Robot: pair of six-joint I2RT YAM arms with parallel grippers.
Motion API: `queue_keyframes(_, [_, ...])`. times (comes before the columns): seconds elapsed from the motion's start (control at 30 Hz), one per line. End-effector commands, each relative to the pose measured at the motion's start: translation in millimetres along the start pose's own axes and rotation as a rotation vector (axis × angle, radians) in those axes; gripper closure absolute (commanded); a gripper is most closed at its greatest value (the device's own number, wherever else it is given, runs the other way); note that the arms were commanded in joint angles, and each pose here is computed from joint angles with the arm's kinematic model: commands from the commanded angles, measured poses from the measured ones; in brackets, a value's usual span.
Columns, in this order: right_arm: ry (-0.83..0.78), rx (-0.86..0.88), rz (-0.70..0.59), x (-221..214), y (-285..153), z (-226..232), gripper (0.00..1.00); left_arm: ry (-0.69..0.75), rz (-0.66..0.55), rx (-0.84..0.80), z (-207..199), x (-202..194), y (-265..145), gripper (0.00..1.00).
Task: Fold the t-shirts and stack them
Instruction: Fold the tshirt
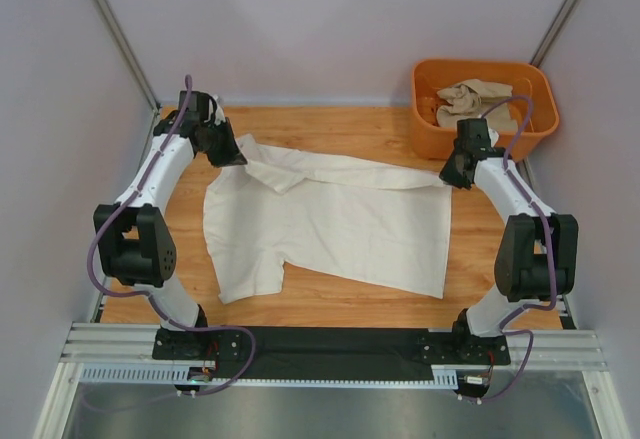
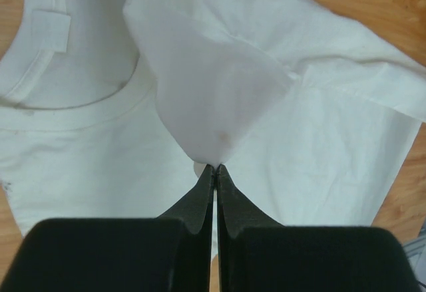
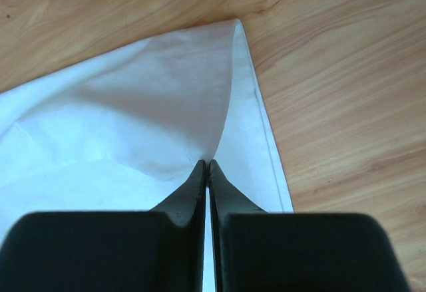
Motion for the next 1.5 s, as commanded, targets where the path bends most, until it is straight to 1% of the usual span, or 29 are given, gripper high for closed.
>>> queue_keyframes(0.0, [-0.001,-0.026,0.005,-3.0,-3.8,-7.0,1.0,0.01,-0.001,0.024,4.1,-4.9,-19.9,1.0])
queue_keyframes(0.17, [-0.027,-0.055,0.015,-8.0,-1.4,-13.4,1.0,-0.022,0.01,0.08,20.7,-10.0,-24.1,1.0])
queue_keyframes(0.33, [-0.045,-0.073,0.004,-11.0,-3.1,-19.2,1.0,-0.031,0.015,0.104,27.5,-10.5,-27.2,1.0])
queue_keyframes(0.4, [-0.053,-0.076,0.008,-12.5,-2.4,-19.7,1.0,-0.029,0.025,0.108,29.2,-12.3,-25.2,1.0])
queue_keyframes(0.53, [-0.066,-0.093,0.018,-15.7,1.5,-22.7,0.99,-0.057,0.091,0.108,35.4,-25.1,-12.5,1.0])
queue_keyframes(0.77, [-0.07,-0.108,0.043,-19.9,9.2,-24.5,1.0,-0.07,0.125,0.148,49.5,-37.8,1.0,1.0])
queue_keyframes(1.0, [-0.083,-0.14,0.051,-21.9,15.0,-28.7,0.99,-0.069,0.138,0.157,53.0,-40.5,6.8,1.0])
queue_keyframes(1.23, [-0.094,-0.173,0.085,-33.9,25.4,-35.6,1.0,-0.07,0.156,0.169,57.9,-46.5,11.2,1.0])
queue_keyframes(1.47, [-0.095,-0.178,0.062,-26.3,30.2,-33.0,0.99,-0.07,0.166,0.166,59.4,-48.3,15.0,1.0])
Point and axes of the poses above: each gripper's point midway between its finger pads, its own y axis out along the fingers, its own z axis along the line the jaws close on, x = y × z, the point moved 5 cm from there along -y, back along the fingers, and after that the axes turned 2 degrees about -y, right-handed, at the moved point
